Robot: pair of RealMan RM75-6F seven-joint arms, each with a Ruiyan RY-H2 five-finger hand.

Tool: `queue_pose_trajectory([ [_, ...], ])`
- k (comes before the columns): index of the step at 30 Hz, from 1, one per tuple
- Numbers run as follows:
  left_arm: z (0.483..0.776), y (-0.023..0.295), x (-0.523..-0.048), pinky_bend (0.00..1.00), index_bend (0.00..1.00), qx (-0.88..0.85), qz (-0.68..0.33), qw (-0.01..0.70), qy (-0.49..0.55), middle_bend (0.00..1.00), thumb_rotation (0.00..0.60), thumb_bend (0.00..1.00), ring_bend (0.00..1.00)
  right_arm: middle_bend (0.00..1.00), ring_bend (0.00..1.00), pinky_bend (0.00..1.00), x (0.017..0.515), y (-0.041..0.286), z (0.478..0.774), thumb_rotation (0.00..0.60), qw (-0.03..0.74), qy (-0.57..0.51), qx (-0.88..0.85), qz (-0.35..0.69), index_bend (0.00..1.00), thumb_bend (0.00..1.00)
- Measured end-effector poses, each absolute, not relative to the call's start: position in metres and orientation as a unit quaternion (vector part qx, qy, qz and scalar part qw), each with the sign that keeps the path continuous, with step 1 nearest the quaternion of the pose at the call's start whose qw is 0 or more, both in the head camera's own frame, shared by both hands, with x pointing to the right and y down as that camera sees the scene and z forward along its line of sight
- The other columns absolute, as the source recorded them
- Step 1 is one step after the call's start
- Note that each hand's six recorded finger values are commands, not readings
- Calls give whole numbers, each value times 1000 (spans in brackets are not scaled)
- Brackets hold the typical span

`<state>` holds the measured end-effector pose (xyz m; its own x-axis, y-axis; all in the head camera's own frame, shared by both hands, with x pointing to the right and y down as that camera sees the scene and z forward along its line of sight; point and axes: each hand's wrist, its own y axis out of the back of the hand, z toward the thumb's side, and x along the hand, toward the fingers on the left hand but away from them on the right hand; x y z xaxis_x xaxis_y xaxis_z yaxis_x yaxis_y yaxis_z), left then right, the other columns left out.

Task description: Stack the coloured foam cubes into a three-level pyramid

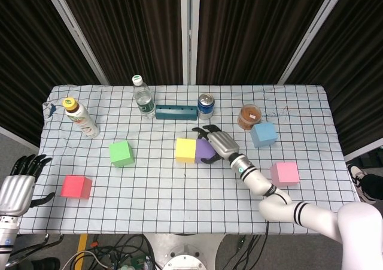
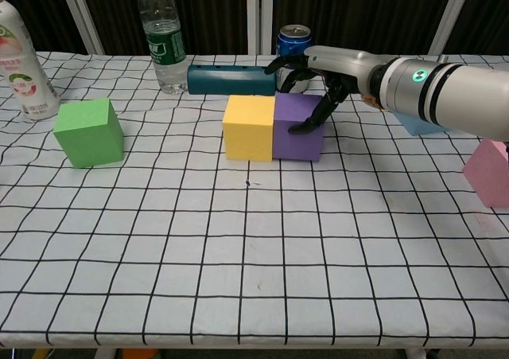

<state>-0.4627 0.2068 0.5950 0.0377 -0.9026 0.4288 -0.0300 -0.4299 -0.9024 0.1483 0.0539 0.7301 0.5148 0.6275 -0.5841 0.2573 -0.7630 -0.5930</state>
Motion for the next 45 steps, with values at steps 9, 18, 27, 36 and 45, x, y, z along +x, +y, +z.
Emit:
queue_pose_trajectory([
  [9,595,208,-464,84,157,-615,-581,374,381,110,600,103,74,366,75,49,144,55,733,600,221,-258,-843,417,108,177],
  [18,596,207,-464,84,157,-616,-580,373,381,110,600,104,74,312,66,20,141,57,734,600,224,-251,-844,418,29,177],
  [27,596,208,-464,84,157,-617,-579,374,381,110,600,104,74,254,63,8,142,60,734,600,226,-247,-843,420,0,176],
  [36,596,207,-463,84,157,-618,-577,376,379,110,600,103,74,225,63,0,147,57,733,600,228,-250,-840,425,0,176],
  [45,597,207,-464,84,157,-617,-579,374,378,110,600,104,74,231,63,0,141,60,735,600,224,-248,-843,422,0,176],
])
